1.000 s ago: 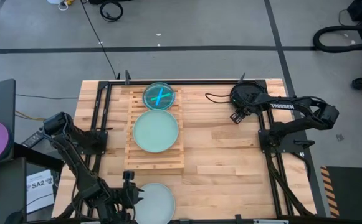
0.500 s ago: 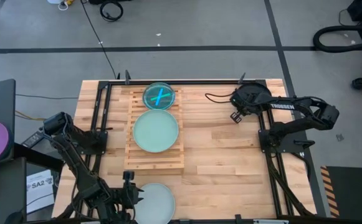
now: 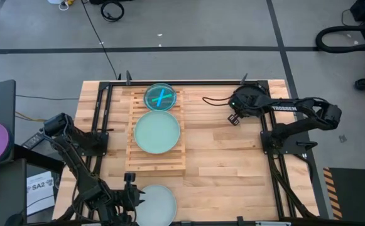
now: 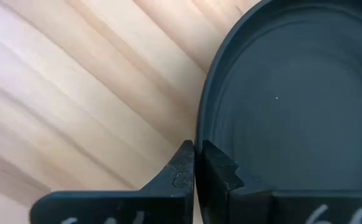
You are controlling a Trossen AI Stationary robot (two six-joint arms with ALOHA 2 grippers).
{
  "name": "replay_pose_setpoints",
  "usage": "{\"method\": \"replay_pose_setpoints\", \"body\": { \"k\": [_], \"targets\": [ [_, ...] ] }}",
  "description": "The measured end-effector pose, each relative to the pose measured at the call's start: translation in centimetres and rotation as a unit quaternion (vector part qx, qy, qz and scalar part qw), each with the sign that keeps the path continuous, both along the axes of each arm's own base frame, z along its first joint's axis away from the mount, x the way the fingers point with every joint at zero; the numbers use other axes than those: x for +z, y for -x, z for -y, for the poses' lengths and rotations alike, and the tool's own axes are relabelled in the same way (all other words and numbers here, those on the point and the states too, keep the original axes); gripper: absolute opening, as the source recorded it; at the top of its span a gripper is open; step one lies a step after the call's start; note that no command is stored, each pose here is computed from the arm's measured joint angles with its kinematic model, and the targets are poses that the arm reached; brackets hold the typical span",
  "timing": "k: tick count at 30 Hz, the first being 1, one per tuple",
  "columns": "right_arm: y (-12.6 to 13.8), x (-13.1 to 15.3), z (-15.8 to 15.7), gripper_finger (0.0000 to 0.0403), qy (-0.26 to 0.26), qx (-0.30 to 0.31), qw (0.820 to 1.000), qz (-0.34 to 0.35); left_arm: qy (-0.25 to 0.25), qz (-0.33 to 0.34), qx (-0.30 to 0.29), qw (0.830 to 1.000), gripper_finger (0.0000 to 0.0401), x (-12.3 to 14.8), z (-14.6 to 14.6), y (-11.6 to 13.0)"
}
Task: Place and stack plates onto a shelf
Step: Stack the black plate on the light green plate
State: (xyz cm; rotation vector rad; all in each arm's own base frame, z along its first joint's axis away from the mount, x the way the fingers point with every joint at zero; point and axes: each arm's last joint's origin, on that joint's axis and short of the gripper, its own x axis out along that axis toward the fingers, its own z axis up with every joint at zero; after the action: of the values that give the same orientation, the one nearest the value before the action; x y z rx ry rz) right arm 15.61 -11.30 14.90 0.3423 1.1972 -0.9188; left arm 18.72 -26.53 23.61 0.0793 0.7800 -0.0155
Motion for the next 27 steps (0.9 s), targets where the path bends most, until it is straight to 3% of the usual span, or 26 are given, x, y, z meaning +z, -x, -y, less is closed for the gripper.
{"method": "replay_pose_setpoints", "body": {
  "k": [14,27],
  "targets": [
    [-3.9,4.8,0.1,0.0017,0.005,0.042,0.993,0.109,0.001,0.0,0.0,1.0,0.0133,0.0,0.0,0.0],
    [-7.2,10.3,-0.9,0.0018,-0.011,0.105,0.97,0.22,0.001,0.0,0.0,1.0,0.0133,0.0,0.0,0.0]
  ]
}}
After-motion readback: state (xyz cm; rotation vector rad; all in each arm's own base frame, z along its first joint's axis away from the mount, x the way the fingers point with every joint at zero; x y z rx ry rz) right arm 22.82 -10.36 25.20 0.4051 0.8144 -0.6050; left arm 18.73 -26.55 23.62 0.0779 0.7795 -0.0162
